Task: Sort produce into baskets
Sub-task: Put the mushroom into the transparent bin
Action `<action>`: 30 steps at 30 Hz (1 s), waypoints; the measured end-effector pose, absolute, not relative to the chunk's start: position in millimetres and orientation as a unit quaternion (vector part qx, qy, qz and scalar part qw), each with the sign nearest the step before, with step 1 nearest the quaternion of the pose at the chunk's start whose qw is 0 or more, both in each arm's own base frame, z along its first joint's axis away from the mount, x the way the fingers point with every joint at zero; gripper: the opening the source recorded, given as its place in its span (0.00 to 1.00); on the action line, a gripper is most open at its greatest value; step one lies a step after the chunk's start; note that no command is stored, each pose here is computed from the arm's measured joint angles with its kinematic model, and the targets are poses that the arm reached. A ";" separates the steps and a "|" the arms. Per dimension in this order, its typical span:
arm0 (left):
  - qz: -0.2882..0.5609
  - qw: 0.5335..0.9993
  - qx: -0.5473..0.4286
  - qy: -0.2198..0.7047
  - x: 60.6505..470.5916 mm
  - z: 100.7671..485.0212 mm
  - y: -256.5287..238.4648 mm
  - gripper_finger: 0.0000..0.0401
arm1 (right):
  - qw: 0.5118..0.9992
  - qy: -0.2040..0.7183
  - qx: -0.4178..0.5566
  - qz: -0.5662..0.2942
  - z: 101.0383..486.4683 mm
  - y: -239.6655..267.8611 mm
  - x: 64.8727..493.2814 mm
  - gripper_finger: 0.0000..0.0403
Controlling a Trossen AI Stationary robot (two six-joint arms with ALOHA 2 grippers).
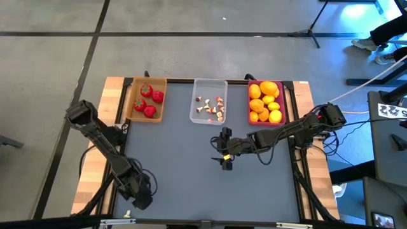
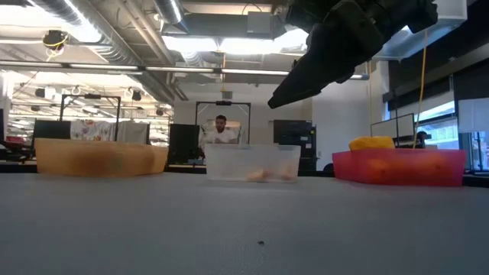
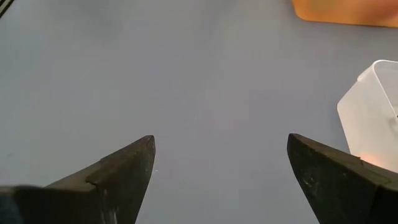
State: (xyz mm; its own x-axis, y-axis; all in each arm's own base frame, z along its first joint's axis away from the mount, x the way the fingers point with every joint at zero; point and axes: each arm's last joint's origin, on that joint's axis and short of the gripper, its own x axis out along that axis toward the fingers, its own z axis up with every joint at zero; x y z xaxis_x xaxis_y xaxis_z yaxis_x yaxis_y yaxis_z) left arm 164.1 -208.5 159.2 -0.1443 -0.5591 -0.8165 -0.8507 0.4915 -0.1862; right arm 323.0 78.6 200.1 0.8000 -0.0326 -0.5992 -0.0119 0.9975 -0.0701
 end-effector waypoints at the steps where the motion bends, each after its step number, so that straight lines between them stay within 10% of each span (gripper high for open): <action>1: 0.173 0.435 -0.484 0.739 163.9 157.9 -210.2 0.61 | 0.948 0.316 -0.035 -0.005 200.1 78.6 323.0 0.89; 30: 0.164 0.369 -0.476 0.781 161.4 113.0 -247.5 0.60 | 0.948 0.317 -0.032 0.001 200.0 79.0 322.9 0.89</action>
State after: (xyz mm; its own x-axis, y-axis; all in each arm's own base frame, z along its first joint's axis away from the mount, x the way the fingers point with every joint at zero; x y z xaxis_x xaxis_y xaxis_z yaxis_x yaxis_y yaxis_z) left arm 161.4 -247.5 113.0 -0.2745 -0.6231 -0.7324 -0.8648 0.4929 -0.0953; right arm 322.9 79.0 200.0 0.7986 -0.0187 -0.6016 -0.0218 0.9980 -0.0599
